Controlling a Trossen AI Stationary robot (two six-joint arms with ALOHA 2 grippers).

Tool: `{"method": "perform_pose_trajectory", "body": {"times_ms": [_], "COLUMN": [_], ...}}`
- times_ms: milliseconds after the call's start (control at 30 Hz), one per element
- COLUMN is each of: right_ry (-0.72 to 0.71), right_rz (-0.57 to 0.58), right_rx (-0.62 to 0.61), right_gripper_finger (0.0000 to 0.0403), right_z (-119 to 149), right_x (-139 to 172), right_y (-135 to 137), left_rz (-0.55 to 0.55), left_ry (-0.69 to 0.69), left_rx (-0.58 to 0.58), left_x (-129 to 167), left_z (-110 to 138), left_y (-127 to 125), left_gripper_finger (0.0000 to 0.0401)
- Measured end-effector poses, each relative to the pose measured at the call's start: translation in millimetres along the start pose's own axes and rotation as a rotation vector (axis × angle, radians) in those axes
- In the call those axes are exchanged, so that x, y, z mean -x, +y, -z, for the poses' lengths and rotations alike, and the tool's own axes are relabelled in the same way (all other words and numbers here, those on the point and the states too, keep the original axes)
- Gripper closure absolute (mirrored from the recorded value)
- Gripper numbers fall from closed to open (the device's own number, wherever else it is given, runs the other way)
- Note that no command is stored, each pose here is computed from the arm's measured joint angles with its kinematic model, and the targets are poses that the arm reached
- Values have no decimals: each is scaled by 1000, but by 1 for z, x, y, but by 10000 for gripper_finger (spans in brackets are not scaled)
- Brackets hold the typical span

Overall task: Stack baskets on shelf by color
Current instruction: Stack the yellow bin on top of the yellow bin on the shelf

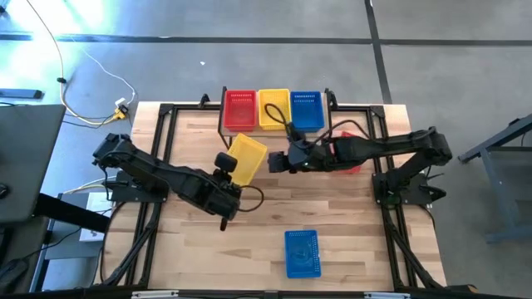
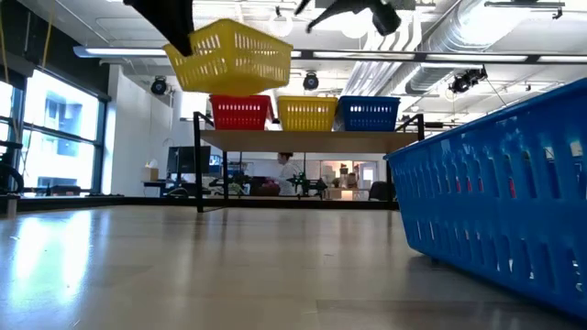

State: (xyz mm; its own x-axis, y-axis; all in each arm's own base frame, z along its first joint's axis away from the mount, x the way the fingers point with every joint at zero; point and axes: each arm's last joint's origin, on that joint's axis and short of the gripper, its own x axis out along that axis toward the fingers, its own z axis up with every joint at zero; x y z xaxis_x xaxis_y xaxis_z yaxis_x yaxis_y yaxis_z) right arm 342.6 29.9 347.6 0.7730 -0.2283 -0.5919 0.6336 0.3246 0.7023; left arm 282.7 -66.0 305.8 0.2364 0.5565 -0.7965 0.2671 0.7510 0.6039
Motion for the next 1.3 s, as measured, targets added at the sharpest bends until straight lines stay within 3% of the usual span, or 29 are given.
{"method": "perform_pose_trajectory", "body": {"times_ms": [400,933,1300], "right_ry": [89,113,116], "right_rz": [-1,46,79], "right_rx": [-127,-238,-286], "right_gripper_finger": [320,320,320], "right_z": [16,13,5], "right_x": [-38,-42,-60], "right_y": [0,-6,-13], "left_rz": [-5,-14,-15], "left_ry": [53,38,3], "left_rx": [-76,-78,-66], "left_x": [-15,-17,-15], "left_z": [-11,-16,-20], "left_y": [-9,-11,-14], "left_gripper_finger": [400,400,400]}}
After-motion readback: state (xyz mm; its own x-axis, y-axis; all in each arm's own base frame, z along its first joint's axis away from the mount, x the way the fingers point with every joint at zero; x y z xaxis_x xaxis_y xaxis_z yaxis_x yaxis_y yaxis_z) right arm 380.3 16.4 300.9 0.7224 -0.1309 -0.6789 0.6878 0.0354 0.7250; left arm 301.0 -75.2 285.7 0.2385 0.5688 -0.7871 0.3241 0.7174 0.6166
